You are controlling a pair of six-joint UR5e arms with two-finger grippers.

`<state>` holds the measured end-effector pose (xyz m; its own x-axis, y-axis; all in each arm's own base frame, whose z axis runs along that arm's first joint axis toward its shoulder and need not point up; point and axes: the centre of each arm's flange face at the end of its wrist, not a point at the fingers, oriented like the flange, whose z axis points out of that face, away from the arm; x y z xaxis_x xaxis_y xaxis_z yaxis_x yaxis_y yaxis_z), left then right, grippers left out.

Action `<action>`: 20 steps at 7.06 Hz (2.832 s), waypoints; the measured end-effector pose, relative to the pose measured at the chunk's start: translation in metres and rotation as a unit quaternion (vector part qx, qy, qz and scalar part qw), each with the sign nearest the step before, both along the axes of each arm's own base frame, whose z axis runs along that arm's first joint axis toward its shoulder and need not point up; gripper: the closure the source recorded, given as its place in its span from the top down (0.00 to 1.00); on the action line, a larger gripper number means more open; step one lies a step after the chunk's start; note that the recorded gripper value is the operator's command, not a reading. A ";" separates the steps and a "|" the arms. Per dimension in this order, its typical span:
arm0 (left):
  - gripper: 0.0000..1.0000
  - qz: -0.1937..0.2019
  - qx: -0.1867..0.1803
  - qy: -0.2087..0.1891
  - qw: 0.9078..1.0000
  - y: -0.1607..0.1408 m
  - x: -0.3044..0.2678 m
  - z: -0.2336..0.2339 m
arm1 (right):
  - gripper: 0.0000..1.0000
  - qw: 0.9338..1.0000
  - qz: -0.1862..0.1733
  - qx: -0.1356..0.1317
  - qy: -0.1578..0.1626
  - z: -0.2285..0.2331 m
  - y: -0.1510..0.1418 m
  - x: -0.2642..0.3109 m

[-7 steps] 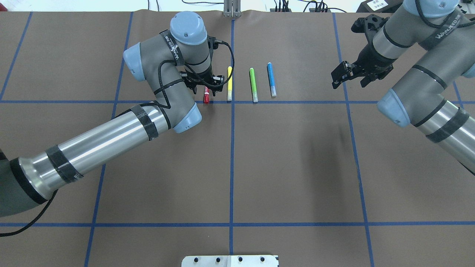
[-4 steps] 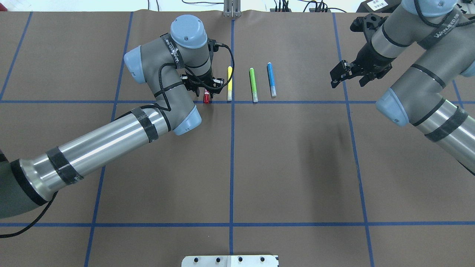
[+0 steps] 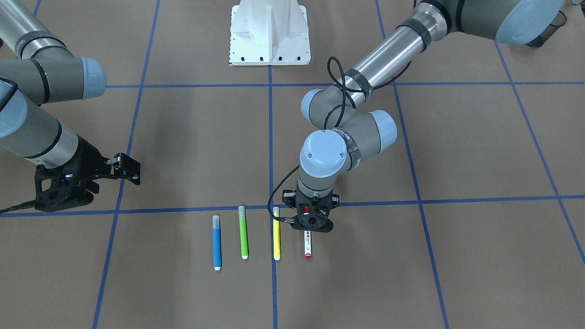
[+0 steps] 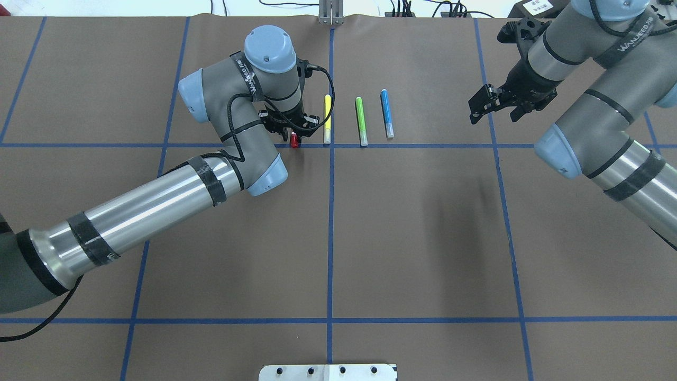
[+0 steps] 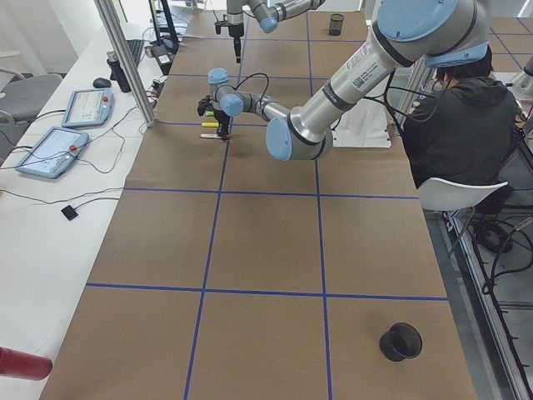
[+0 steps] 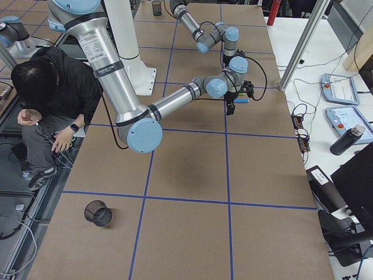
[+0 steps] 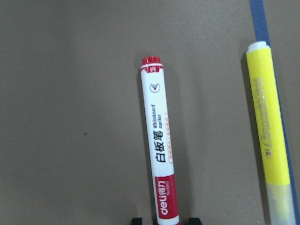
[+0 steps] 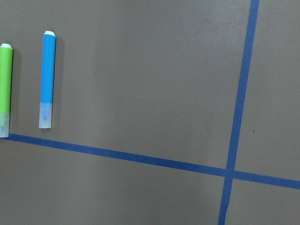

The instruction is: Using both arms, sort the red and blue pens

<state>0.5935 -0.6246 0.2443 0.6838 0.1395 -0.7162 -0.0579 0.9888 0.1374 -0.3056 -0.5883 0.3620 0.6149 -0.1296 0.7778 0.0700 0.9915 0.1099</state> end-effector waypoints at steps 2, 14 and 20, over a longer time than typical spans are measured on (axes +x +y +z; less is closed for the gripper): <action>0.15 0.000 0.000 0.000 1.000 0.000 0.001 0.002 | 1.00 1.000 0.000 0.001 -0.001 -0.001 0.000 0.000; 0.00 -0.011 0.011 0.042 0.999 -0.118 -0.338 0.136 | 0.97 0.995 0.087 -0.042 0.036 -0.124 -0.055 -0.153; 0.00 -0.009 0.017 0.040 0.999 -0.127 -0.382 0.149 | 0.59 0.996 0.059 -0.016 0.057 -0.075 -0.057 -0.205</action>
